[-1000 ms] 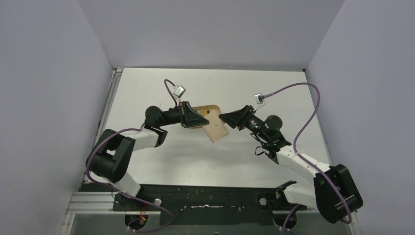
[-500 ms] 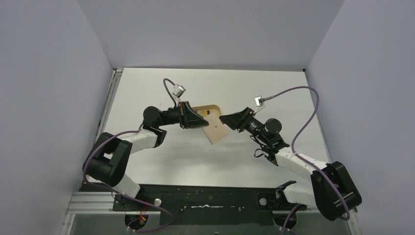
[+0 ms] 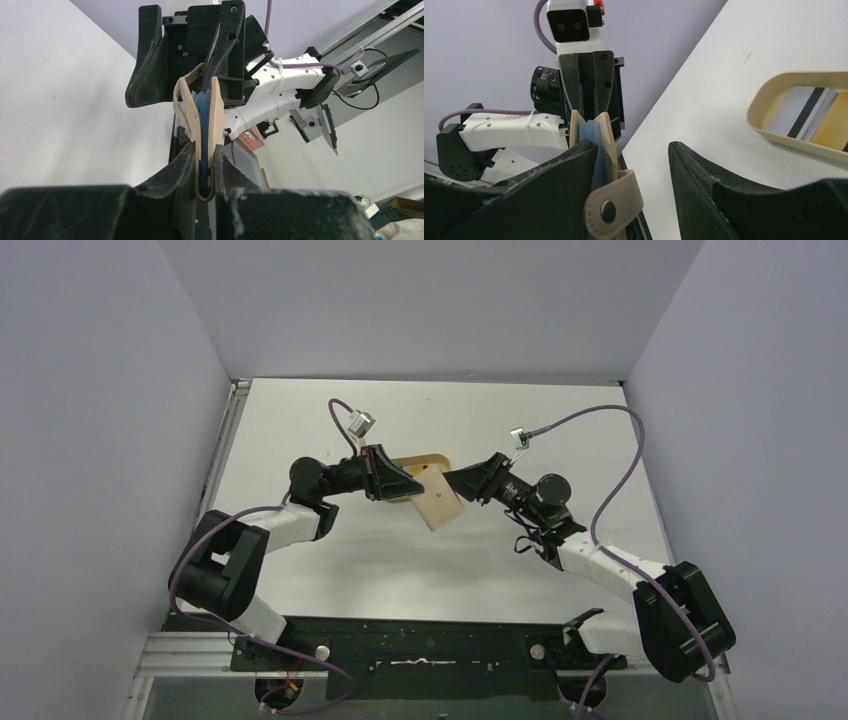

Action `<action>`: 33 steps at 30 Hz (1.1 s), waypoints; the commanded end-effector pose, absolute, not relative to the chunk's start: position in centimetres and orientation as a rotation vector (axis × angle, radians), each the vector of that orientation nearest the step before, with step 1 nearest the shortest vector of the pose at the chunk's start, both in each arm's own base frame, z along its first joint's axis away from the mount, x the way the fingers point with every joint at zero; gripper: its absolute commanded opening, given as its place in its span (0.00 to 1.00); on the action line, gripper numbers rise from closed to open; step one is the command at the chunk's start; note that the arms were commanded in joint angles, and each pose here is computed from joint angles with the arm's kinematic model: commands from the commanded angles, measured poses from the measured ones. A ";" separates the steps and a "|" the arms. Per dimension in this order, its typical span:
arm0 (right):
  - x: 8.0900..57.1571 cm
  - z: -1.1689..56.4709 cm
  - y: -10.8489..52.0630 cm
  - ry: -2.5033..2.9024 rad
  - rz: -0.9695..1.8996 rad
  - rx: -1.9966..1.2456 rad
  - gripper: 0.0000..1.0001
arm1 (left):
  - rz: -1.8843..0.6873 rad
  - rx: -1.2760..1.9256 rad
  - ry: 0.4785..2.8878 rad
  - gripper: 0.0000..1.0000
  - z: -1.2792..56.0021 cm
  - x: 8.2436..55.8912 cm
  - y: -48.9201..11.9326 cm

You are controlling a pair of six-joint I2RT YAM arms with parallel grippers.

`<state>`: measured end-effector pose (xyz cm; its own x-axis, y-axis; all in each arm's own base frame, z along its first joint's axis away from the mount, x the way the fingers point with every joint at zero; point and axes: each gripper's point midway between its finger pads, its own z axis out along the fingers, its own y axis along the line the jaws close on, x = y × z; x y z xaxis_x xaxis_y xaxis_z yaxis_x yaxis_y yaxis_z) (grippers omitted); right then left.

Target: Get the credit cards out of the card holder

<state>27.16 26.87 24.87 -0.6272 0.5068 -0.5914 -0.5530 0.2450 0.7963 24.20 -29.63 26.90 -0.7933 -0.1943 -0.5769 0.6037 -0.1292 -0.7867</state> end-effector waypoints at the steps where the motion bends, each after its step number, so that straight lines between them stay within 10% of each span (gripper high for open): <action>1: 24.6 28.1 29.7 1.547 1.653 -0.243 0.57 | -1.901 0.449 1.488 0.00 29.0 25.8 -29.2; 8: 23.3 27.0 31.7 1.586 1.717 -0.314 0.53 | -1.842 0.398 1.493 0.00 28.4 27.1 -28.1; 13: 23.5 26.5 32.0 1.604 1.718 -0.314 0.11 | -1.834 0.388 1.495 0.00 28.3 27.3 -28.0; 16: 23.9 26.0 31.7 1.634 1.687 -0.296 0.00 | -1.843 0.342 1.531 0.24 27.4 27.6 -27.7; 17: 23.9 25.9 31.4 1.648 1.664 -0.290 0.00 | -1.847 0.320 1.546 0.59 26.9 27.8 -27.5; 19: 24.6 24.5 30.6 1.719 1.586 -0.248 0.00 | -1.856 0.261 1.583 0.95 25.5 27.8 -27.2; 33: 26.3 14.5 23.9 2.077 1.141 0.169 0.00 | -1.394 0.003 2.002 0.97 13.2 25.3 -25.2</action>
<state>25.36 25.64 16.65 -0.7355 0.3683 -0.5687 -0.3406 0.5246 0.7802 25.28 -25.28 14.75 -0.8189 -0.3954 -0.4160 0.3341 0.2610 -0.9057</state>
